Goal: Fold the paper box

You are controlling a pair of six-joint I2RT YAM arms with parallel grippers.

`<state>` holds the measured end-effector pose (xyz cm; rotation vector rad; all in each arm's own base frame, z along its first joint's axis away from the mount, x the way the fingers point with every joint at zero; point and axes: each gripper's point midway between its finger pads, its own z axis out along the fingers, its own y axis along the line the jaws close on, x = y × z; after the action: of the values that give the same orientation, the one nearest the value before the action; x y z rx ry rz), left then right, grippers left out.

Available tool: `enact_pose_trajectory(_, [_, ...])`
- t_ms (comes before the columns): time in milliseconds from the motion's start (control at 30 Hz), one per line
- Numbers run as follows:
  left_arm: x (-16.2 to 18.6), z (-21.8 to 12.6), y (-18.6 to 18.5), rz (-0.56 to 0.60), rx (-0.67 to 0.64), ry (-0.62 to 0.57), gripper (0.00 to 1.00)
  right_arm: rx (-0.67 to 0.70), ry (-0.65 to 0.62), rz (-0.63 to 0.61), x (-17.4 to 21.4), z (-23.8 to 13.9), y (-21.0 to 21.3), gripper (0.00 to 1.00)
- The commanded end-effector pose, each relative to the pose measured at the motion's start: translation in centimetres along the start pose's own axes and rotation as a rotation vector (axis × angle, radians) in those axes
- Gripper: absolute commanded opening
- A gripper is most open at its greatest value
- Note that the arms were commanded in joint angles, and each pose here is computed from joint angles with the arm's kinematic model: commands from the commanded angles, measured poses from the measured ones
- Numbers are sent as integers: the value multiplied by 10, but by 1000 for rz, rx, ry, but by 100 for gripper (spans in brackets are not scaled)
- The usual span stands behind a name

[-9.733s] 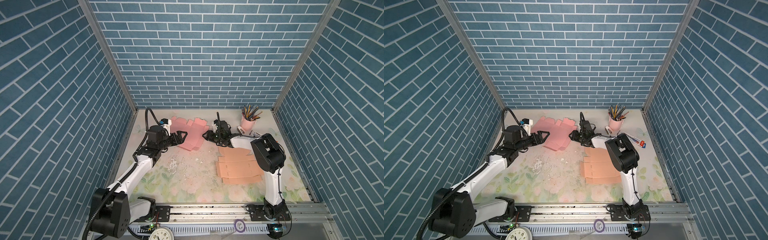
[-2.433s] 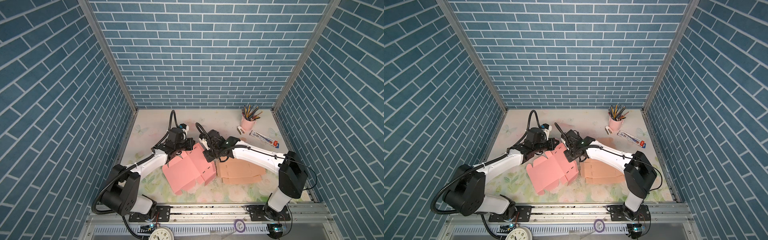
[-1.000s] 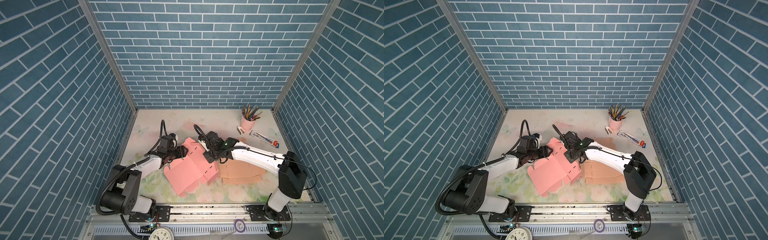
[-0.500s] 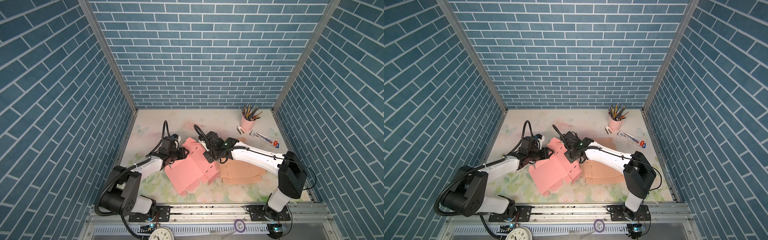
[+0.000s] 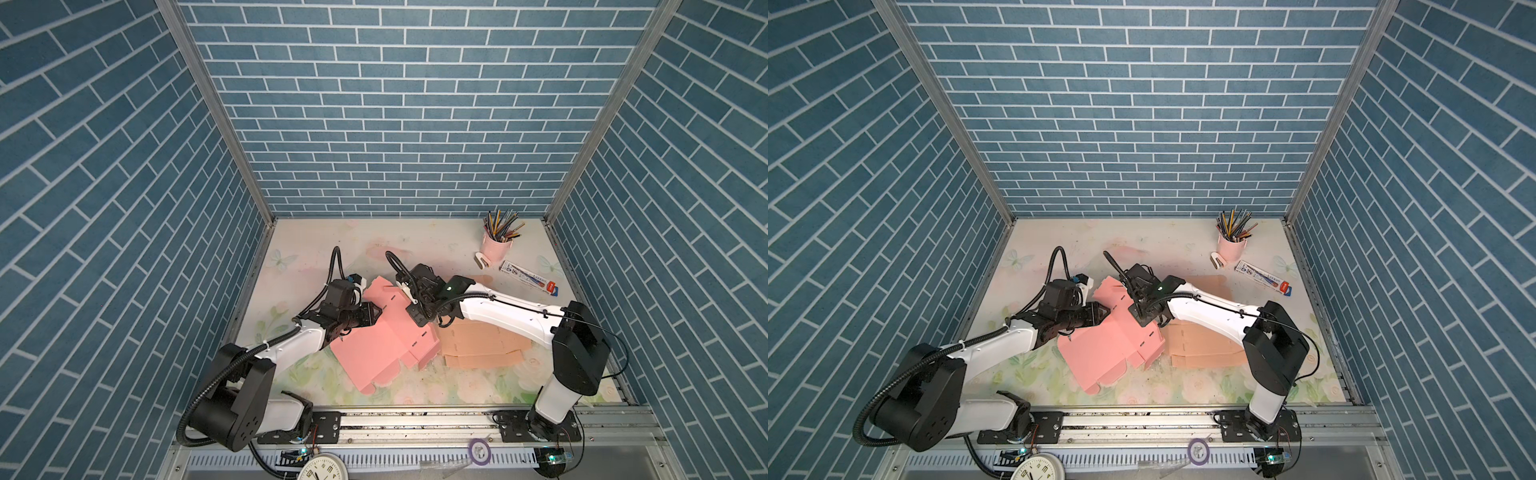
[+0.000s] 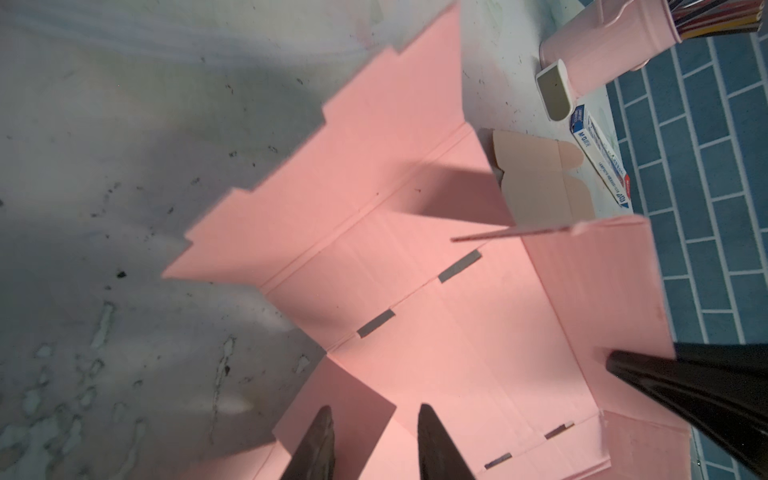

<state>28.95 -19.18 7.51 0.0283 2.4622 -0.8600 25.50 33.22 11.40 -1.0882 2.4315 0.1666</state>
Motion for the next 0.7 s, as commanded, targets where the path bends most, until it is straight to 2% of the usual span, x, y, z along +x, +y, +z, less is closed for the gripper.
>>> enact_pose_trajectory(0, [-3, -4, -5, -4, 12, -19, 34, 34, 16, -64, 3, -5, -1, 0])
enact_pose_trajectory(233, [-26, -16, -10, -4, 23, -70, 32, 101, 8, -147, 3, -13, 5, 0])
enact_pose_trajectory(500, [-75, -51, -15, -1, 22, -199, 32, 221, -26, -248, -1, -28, 7, 0])
enact_pose_trajectory(667, [-104, -67, -2, -52, 13, -280, 32, 280, -76, -328, -5, -41, 13, 0])
